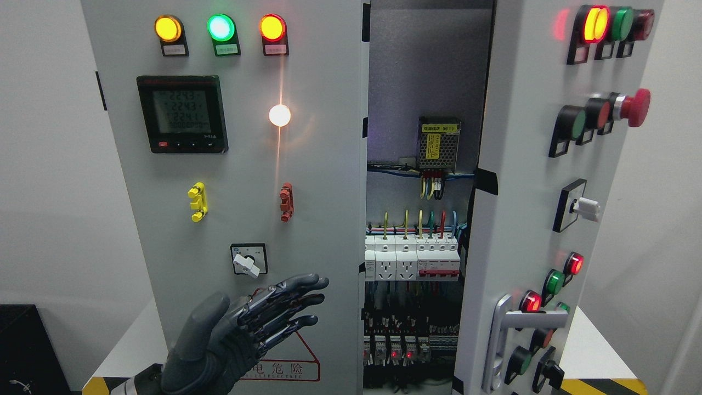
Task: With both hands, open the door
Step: 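Raise the left hand toward the inner edge of the open cabinet door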
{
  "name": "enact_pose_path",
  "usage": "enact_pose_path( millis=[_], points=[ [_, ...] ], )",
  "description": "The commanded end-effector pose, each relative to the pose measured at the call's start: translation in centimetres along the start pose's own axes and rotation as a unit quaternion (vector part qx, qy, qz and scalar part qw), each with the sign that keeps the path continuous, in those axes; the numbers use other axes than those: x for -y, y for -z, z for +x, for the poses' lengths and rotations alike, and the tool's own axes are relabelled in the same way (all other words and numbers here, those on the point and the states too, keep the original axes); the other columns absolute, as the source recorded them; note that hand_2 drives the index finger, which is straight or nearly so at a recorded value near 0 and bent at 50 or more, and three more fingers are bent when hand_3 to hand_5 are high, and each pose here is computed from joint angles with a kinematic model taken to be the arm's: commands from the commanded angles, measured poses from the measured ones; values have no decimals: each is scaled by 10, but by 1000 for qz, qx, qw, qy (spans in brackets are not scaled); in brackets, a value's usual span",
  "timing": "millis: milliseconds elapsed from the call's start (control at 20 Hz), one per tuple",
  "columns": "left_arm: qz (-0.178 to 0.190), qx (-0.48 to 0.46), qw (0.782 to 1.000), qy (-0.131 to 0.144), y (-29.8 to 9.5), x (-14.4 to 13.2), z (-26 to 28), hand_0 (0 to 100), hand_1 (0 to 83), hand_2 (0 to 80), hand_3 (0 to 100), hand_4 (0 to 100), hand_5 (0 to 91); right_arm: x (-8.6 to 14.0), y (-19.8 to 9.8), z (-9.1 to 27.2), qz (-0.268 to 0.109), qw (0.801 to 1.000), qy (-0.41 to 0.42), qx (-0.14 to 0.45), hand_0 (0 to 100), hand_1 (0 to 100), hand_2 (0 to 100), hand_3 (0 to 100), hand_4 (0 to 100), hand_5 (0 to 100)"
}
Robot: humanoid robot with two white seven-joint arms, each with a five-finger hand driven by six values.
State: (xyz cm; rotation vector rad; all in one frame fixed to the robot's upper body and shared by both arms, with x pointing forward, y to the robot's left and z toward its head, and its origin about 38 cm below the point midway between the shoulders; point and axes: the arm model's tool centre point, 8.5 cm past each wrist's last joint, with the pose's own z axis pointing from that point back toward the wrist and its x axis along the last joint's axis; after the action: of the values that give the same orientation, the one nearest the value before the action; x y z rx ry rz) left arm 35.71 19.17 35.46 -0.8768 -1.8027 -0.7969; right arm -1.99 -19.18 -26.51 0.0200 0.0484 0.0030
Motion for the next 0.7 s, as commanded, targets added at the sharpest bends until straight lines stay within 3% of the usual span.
enact_pose_path(
  millis=[0, 100, 351, 651],
  points=[
    [-60, 8, 996, -58, 51, 16, 13, 0, 0, 0, 0, 0, 0, 0, 0, 0, 0, 1000, 0, 0, 0, 0, 0, 0, 0, 0],
    [-58, 11, 996, -72, 61, 8, 21, 0, 0, 0, 0, 0, 0, 0, 0, 0, 0, 1000, 0, 0, 0, 0, 0, 0, 0, 0],
    [-74, 8, 995, -62, 91, 6, 27, 0, 0, 0, 0, 0, 0, 0, 0, 0, 0, 1000, 1, 0, 0, 0, 0, 0, 0, 0],
    [-81, -2, 990, -113, 130, 2, 28, 0, 0, 0, 0, 0, 0, 0, 0, 0, 0, 1000, 0, 0, 0, 0, 0, 0, 0, 0]
  ],
)
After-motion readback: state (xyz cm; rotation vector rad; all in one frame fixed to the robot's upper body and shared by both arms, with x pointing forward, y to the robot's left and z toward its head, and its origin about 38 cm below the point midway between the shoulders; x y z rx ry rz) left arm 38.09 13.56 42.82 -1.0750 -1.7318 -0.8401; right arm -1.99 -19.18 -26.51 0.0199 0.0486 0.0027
